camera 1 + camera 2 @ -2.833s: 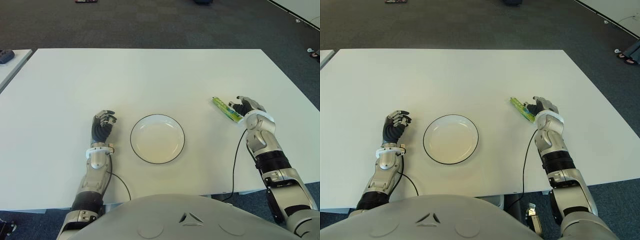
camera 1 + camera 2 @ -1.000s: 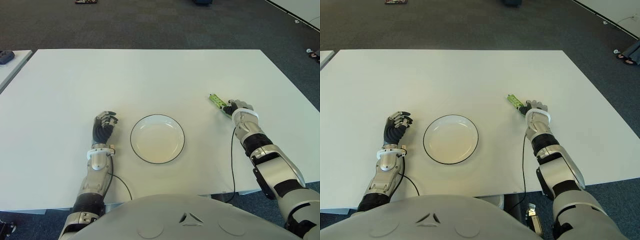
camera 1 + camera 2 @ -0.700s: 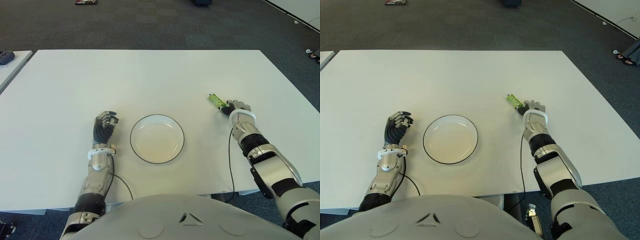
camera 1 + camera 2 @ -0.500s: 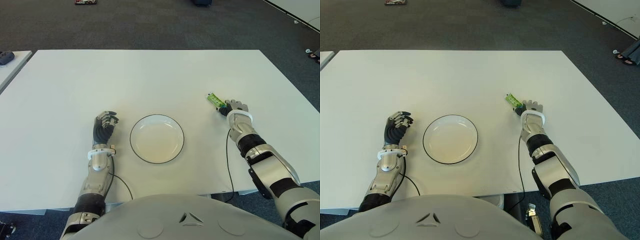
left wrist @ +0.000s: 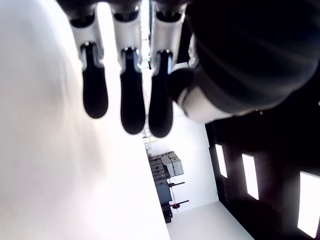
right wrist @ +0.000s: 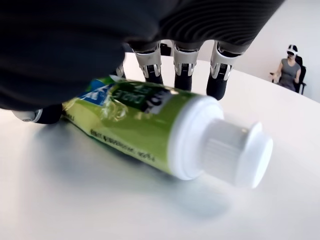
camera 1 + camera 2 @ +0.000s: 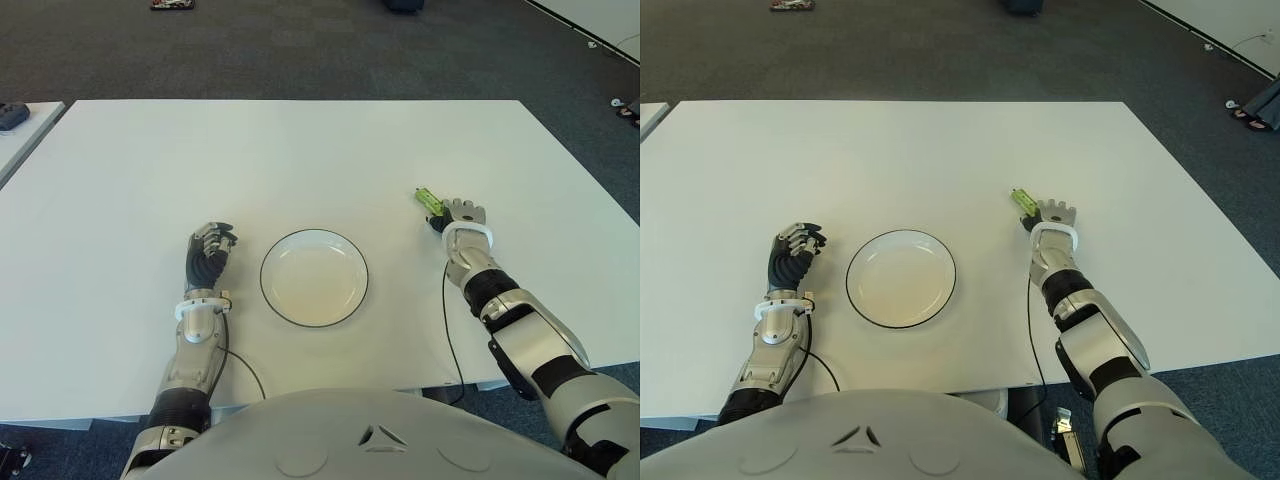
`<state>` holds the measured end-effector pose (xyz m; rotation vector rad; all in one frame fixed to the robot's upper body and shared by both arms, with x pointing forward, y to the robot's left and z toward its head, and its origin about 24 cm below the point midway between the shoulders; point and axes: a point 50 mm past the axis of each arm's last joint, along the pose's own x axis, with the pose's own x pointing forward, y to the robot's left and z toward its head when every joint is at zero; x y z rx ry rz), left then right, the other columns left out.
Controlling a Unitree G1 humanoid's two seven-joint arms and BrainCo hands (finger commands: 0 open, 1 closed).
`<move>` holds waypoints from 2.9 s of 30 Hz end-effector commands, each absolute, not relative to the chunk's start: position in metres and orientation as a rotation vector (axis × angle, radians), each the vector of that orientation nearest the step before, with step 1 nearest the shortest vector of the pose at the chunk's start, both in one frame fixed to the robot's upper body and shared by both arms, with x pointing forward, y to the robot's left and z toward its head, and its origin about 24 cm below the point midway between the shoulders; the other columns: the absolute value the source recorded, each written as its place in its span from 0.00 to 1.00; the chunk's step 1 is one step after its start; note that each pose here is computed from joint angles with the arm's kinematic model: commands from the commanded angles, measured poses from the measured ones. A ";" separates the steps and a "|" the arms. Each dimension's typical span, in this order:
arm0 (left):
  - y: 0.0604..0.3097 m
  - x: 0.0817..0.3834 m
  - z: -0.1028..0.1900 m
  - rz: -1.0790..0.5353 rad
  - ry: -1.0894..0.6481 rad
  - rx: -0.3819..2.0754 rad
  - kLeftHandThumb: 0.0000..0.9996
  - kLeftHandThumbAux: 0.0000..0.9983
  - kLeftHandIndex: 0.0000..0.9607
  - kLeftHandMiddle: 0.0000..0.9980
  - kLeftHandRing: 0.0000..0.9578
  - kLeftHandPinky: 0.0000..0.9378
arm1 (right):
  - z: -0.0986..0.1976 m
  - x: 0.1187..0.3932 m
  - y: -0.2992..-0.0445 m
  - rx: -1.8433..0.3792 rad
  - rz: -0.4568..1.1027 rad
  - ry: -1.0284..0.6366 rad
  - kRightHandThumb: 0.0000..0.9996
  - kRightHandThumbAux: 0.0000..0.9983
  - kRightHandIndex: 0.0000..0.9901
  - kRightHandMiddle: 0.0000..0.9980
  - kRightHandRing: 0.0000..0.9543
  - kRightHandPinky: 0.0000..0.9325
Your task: Put the toothpaste on the table into the plate.
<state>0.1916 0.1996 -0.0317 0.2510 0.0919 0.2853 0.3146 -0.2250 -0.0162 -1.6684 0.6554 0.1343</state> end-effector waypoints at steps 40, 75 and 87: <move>0.204 0.190 -0.033 0.316 0.109 0.217 0.70 0.72 0.44 0.53 0.55 0.53 | -0.074 0.261 -0.197 -1.426 -0.068 0.574 0.72 0.70 0.44 0.68 0.73 0.79; 0.208 0.191 -0.033 0.341 0.105 0.218 0.70 0.72 0.45 0.53 0.55 0.54 | -0.060 0.266 -0.196 -1.245 -0.324 0.409 0.72 0.71 0.44 0.78 0.83 0.88; 0.209 0.192 -0.034 0.331 0.106 0.235 0.70 0.72 0.45 0.54 0.55 0.54 | -0.048 0.265 -0.195 -1.128 -0.433 0.185 0.72 0.71 0.44 0.79 0.84 0.89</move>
